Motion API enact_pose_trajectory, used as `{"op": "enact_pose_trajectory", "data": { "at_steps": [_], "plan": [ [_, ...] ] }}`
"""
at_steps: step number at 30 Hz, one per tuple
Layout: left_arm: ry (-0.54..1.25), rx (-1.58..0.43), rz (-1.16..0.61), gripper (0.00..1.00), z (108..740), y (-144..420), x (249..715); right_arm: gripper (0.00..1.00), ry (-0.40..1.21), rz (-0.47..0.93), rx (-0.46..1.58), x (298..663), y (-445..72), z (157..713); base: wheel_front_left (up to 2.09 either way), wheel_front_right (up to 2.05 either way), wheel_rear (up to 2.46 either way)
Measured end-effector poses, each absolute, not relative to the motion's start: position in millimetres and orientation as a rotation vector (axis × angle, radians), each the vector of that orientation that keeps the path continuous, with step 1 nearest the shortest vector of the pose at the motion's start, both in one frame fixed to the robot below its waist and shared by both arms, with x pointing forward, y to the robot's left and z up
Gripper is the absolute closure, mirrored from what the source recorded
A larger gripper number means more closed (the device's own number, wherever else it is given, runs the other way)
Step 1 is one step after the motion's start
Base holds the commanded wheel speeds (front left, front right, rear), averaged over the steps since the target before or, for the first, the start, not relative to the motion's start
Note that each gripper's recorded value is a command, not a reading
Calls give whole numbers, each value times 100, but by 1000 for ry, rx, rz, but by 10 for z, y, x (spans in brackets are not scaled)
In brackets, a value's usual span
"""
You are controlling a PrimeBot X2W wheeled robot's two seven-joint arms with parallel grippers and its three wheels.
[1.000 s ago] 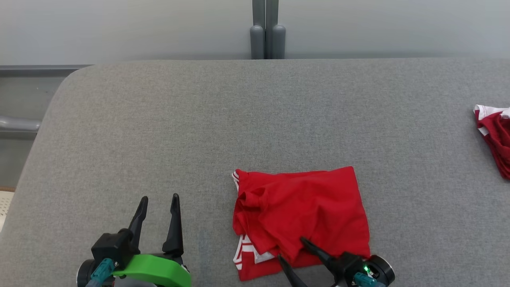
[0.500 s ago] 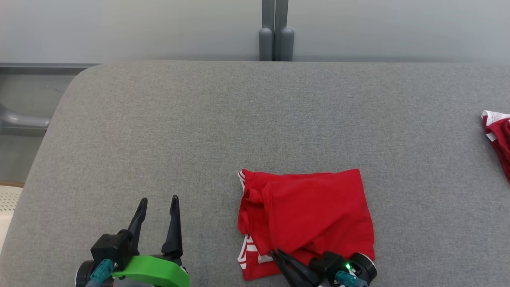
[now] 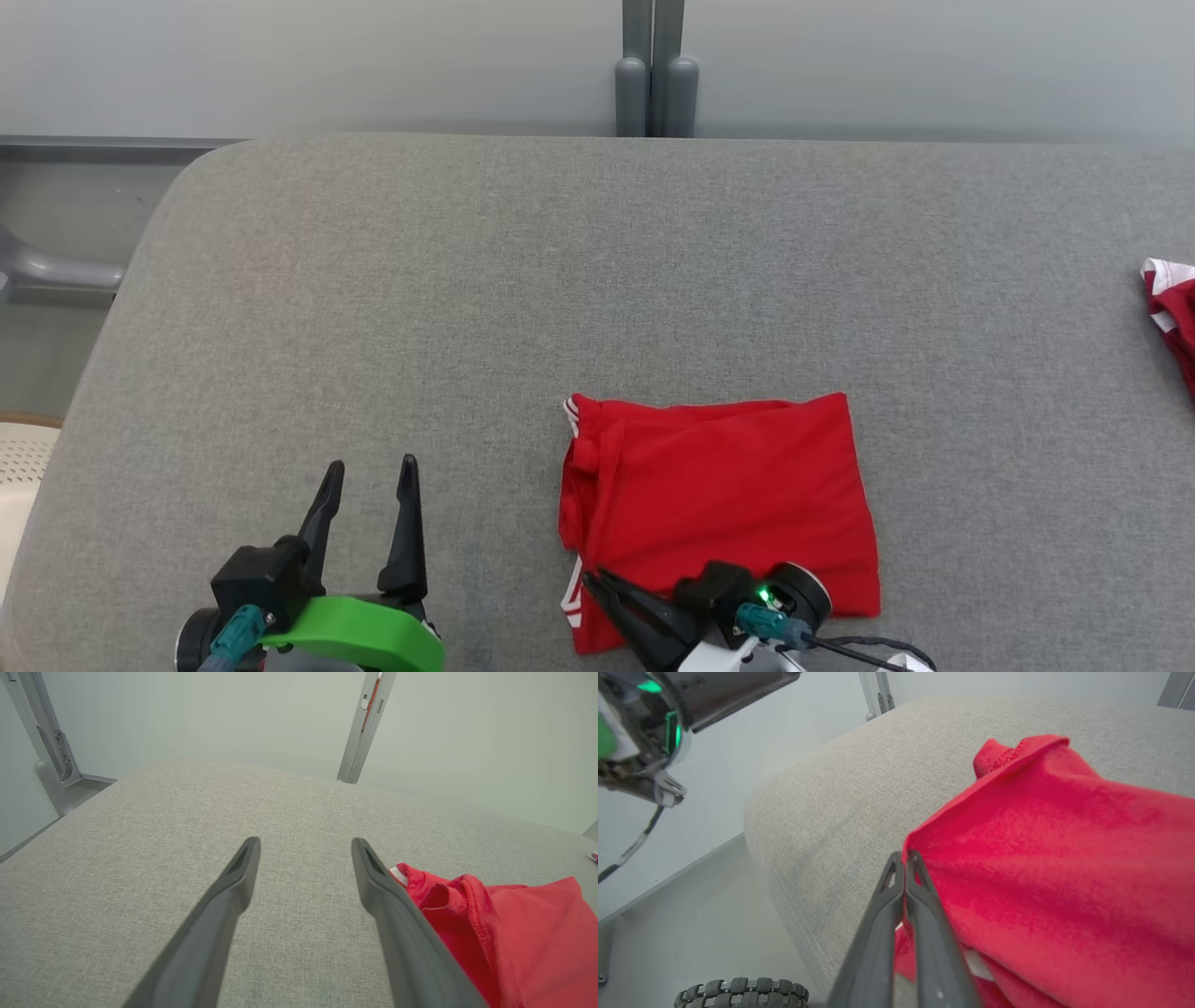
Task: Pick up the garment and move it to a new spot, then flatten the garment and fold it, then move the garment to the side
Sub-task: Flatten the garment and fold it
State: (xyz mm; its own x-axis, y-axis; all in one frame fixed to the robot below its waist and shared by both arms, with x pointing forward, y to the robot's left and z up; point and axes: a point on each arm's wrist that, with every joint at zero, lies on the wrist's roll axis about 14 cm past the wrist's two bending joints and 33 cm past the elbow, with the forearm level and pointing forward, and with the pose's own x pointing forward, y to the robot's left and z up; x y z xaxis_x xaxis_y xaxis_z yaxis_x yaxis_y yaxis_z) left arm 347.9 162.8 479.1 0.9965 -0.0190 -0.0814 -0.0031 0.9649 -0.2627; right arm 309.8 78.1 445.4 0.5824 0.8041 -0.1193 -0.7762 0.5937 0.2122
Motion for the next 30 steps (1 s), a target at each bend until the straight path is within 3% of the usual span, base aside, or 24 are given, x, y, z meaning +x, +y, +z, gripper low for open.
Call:
{"op": "enact_pose_trajectory", "data": {
  "at_steps": [3, 4, 5, 6, 11, 16, 22, 30],
  "plan": [
    [85, -264, -1, 0, 4783, 1652, 3475, 100, 239, 915, 139, 3137, 761, 4377, 0, 0, 0],
    [86, -265, 1, 0, 4780, 1659, 3476, 93, 247, 907, 138, 3157, 745, 4351, 0, 0, 0],
    [86, -266, 2, 0, 4778, 1662, 3476, 61, 255, 903, 135, 3168, 733, 4325, 0, 0, 0],
    [87, -266, 3, 0, 4775, 1665, 3478, 0, 271, 899, 129, 3165, 716, 4275, 0, 0, 0],
    [88, -267, 2, 0, 4765, 1661, 3493, 0, 323, 922, 138, 3056, 755, 4160, 0, 0, 0],
    [88, -266, -3, 0, 4762, 1649, 3518, 0, 281, 875, 166, 3229, 686, 4284, 0, 0, 0],
    [82, -264, -15, 0, 4775, 1616, 3548, 0, 128, 755, 210, 3566, 428, 4681, 0, 0, 0],
    [61, -262, -36, 0, 4843, 1554, 3613, 0, -48, 497, 182, 3894, -394, 5069, 0, 0, 0]
  ]
}}
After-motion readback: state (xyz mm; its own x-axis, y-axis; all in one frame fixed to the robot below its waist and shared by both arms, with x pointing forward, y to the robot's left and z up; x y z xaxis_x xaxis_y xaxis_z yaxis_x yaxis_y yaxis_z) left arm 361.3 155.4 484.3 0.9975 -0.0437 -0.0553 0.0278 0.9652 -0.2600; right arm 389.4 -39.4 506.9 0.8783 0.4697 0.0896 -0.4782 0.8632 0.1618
